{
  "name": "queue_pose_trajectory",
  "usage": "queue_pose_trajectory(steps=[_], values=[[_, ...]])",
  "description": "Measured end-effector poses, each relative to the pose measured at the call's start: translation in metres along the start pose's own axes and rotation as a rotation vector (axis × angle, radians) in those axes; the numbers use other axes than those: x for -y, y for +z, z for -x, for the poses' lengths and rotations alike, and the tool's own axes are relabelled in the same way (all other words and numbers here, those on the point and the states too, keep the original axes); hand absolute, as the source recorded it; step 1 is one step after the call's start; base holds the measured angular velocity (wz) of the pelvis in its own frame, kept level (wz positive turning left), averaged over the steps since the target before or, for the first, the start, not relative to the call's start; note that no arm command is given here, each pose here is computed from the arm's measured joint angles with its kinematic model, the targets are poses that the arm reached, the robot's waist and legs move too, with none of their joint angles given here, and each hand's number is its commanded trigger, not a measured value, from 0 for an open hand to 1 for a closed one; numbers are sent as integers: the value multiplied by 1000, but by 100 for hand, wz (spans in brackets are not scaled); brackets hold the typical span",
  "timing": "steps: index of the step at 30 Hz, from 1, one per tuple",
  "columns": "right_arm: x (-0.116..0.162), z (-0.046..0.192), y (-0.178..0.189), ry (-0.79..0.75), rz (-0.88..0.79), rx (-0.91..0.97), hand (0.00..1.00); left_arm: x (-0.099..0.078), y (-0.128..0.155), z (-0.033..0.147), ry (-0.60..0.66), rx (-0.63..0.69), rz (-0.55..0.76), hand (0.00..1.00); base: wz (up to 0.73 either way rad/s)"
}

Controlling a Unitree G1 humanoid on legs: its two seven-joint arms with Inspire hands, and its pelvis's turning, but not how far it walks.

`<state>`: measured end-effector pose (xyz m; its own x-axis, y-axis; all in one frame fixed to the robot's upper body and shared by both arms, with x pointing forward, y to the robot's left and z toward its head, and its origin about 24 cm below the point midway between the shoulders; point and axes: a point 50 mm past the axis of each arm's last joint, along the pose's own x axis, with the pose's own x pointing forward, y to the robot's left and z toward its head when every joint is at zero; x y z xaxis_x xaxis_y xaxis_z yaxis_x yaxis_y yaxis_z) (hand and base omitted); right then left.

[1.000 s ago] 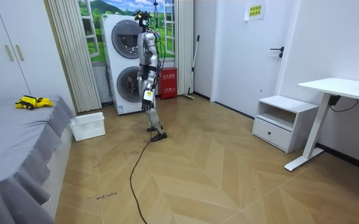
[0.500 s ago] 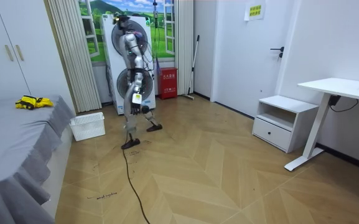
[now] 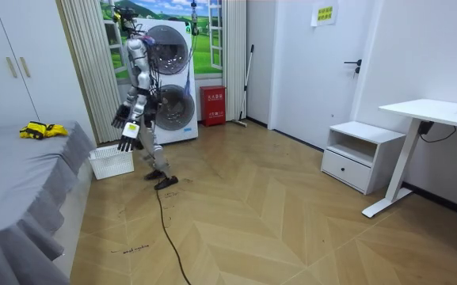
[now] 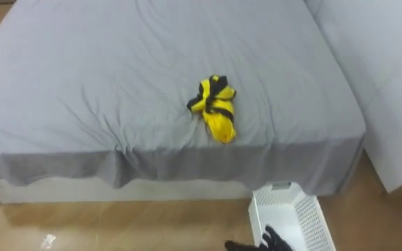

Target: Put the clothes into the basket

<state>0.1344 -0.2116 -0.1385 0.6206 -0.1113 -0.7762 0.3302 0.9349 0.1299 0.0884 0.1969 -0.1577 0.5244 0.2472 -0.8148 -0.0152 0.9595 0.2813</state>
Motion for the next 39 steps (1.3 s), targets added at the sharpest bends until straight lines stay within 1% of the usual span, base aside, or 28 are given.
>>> queue_pose_trajectory(steps=[1,3,5,7,8,11,13,15,19,24,27,34,39], values=[[0,0,1,-4,-9,4,0,1,-1,1,-4,-2,-7,0,32],[-5,-1,6,5,-23,41,0,-3,-11,3,3,-33,-14,0,-4],[-9,-2,18,12,-25,92,0,-4,-21,7,7,-57,-13,0,9],[-11,-2,26,11,-27,125,0,-6,-23,8,4,-61,-11,0,21],[-14,-1,30,27,-29,148,0,-9,-23,8,17,-58,0,0,-6],[-24,1,48,78,-30,233,0,-13,-39,15,35,-95,16,0,-17],[-26,1,51,86,-41,250,0,-16,-31,12,42,-64,17,0,26],[-25,2,51,79,-55,254,0,-15,-21,10,40,-19,22,0,-14],[-30,6,63,80,-61,306,0,-16,-14,8,50,7,71,0,-67],[-28,12,70,75,-26,350,0,-13,-18,10,44,0,31,0,-27],[-40,15,84,120,-17,412,0,-17,-19,9,49,-3,19,0,-9],[-55,16,88,183,19,427,0,-24,-22,9,63,-27,3,0,4],[-62,14,86,211,47,411,0,-26,-17,2,69,-51,-4,0,0]])
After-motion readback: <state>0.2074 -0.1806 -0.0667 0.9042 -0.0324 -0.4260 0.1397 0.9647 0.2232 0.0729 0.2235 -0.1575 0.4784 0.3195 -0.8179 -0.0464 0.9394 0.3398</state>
